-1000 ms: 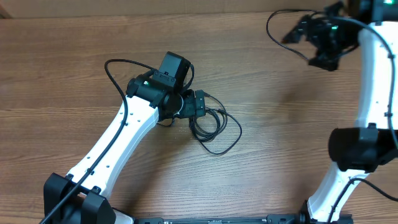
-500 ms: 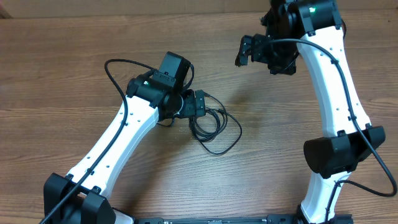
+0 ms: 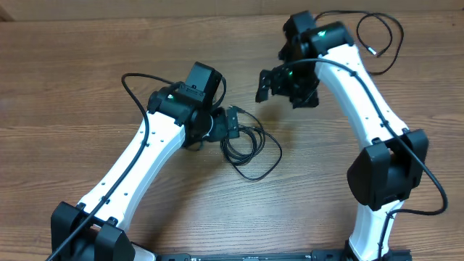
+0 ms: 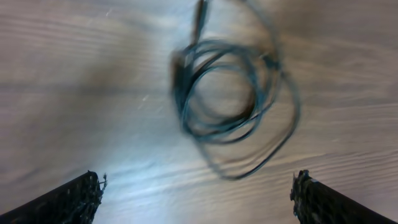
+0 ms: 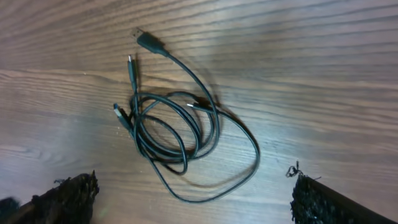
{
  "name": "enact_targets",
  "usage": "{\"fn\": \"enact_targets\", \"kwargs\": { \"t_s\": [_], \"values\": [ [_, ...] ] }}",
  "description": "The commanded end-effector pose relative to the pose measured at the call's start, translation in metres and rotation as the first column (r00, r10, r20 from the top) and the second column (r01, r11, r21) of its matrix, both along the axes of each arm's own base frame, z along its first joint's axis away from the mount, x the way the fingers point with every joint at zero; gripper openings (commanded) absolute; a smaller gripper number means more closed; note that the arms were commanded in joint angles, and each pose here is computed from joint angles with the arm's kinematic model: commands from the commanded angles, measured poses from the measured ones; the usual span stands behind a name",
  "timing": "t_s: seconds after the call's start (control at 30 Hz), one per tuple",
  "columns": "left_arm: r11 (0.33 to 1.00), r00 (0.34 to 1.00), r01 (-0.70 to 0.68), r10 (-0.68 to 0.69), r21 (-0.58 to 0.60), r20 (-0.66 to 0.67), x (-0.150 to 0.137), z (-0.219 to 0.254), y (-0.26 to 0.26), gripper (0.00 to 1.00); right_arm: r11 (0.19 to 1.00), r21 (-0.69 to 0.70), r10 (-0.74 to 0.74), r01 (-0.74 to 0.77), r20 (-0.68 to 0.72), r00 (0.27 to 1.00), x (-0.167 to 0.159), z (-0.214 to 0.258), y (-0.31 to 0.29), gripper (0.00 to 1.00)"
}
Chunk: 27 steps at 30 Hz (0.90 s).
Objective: Untangle cables
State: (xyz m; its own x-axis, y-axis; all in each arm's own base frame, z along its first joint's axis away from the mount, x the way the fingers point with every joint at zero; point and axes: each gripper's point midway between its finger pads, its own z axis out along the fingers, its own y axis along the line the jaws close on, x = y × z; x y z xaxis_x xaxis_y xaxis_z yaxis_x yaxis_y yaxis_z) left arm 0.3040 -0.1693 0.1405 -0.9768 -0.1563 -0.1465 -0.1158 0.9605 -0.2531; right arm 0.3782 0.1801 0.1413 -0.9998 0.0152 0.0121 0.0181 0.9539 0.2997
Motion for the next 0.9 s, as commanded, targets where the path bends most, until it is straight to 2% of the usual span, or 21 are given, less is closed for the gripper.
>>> {"fn": "enact_targets", "kwargs": {
  "t_s": [0.0,0.27,0.5,0.63,0.73,0.87],
  "values": [
    [0.99,0.997,-0.079,0.082,0.12,-0.016,-0.005,-0.006,0.026,1.0,1.0,0.021,0.001,-0.002,0.026,1.0,-0.002,0.002,0.001,1.0],
    [0.988,0.996,-0.075,0.081,0.138,-0.037,-0.005,-0.014,0.027,1.0,0.999,0.023,-0.023,0.022,0.023,0.999,0.001,-0.008,0.003,1.0],
    [0.996,0.984,0.073,-0.062,0.057,-0.168,-0.016,-0.041,0.003,0.99,0.999,0.034,-0.024,0.022,0.053,0.998,0.008,-0.007,0.005,1.0],
    [0.991,0.971,0.105,-0.085,0.078,-0.223,-0.015,-0.066,0.003,0.94,0.999,0.04,-0.024,0.021,0.071,0.997,0.012,-0.006,0.006,1.0],
    [0.991,0.968,0.108,-0.086,0.083,-0.238,-0.009,-0.082,0.0,0.81,0.999,0.032,-0.025,0.023,0.077,0.997,0.014,-0.006,0.005,1.0],
    [0.99,0.963,0.134,-0.118,0.052,-0.242,-0.003,-0.098,-0.009,0.79,0.999,0.026,-0.026,0.024,0.086,0.996,0.015,-0.006,0.004,1.0]
  ]
}}
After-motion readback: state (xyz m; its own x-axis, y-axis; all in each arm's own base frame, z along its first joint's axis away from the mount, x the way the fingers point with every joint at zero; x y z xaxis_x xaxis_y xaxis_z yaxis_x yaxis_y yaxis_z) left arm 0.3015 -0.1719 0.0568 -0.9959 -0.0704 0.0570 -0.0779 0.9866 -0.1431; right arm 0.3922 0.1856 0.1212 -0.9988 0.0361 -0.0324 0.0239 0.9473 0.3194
